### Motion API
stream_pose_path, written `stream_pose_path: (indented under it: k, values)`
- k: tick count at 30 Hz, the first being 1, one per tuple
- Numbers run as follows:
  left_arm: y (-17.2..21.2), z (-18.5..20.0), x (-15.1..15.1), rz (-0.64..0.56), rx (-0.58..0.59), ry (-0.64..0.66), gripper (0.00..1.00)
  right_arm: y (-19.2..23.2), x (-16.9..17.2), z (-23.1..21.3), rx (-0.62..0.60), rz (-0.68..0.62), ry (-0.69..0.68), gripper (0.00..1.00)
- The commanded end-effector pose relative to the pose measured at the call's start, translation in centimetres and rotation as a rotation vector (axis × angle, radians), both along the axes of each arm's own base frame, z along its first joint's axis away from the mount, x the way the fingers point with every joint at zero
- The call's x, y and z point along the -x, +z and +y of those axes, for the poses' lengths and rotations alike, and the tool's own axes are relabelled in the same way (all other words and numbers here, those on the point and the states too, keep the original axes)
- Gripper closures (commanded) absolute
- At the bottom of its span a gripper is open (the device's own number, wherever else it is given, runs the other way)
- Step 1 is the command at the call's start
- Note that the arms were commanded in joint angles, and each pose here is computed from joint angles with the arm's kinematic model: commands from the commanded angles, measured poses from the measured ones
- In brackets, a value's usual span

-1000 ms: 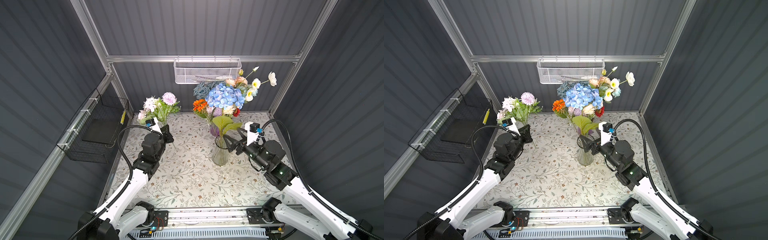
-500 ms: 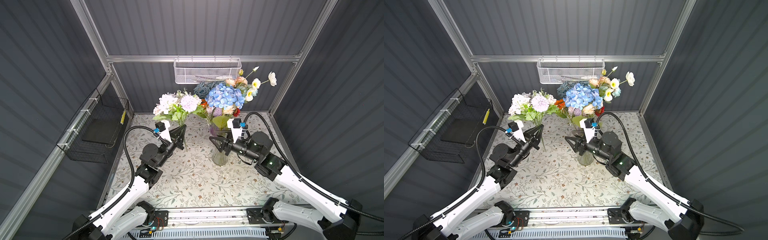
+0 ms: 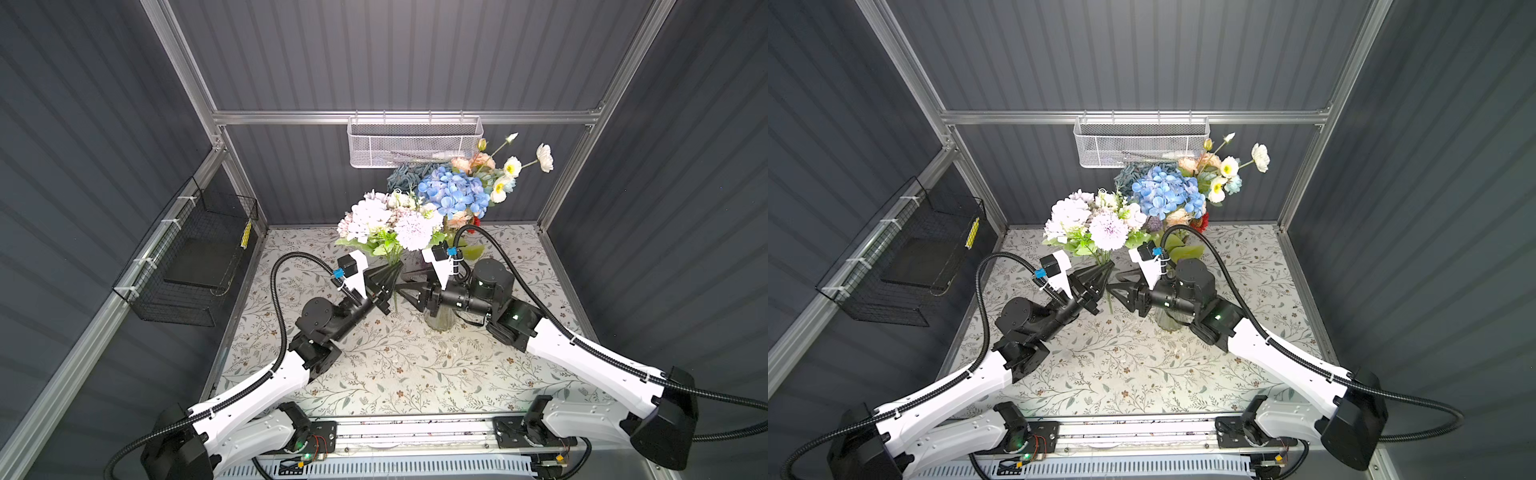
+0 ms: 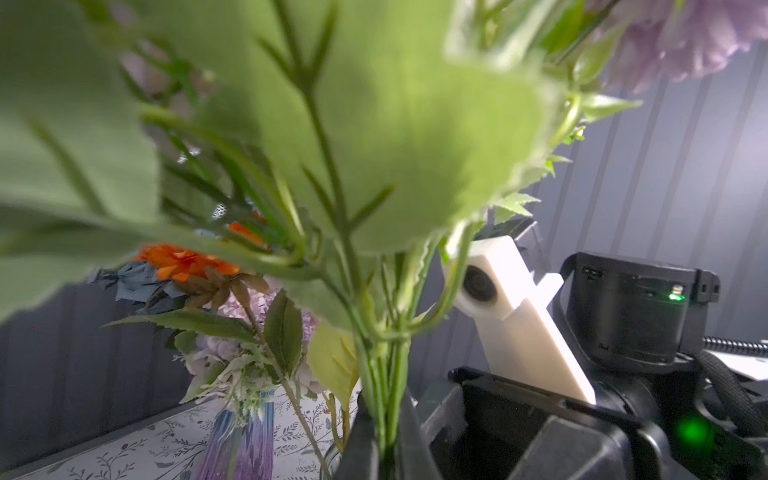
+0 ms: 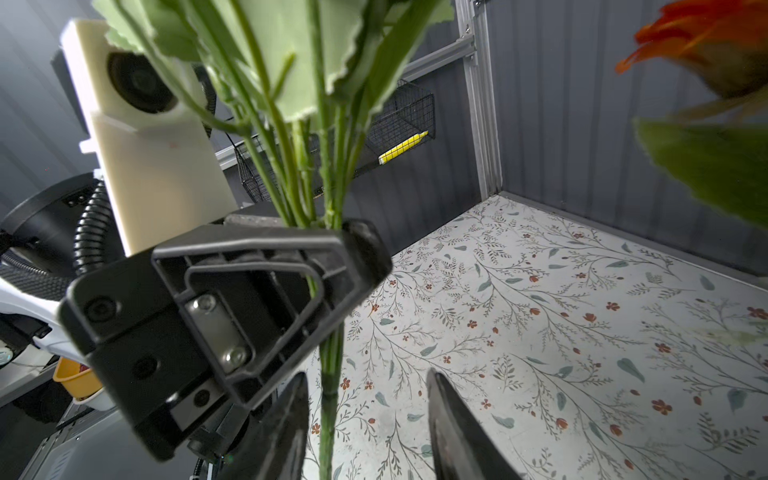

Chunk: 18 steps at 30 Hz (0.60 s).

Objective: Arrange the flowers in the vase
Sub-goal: 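Lift the pink-and-white flower bunch with the left gripper toward the right gripper, then grasp the bunch stems with the right gripper while the left holds them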

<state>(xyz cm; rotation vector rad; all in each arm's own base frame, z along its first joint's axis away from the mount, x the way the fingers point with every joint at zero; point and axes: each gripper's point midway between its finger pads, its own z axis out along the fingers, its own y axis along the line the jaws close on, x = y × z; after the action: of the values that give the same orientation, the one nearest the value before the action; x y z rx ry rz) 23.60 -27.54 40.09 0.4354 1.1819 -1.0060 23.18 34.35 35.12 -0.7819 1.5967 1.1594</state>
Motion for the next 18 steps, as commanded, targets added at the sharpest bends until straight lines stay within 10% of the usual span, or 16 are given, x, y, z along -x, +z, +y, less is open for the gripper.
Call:
stream_pose_path:
  k: [1,18]
  values:
    - [1.7,0.0,0.7,-0.071,0.032,0.009,1.00,2.1,0.6,0.4,-0.049,-0.035,0.032,0.55]
    - [1.2,-1.9,2.0,-0.056,0.030,-0.052,1.00,2.1,-0.3,-0.3,-0.050,-0.077,-0.039,1.00]
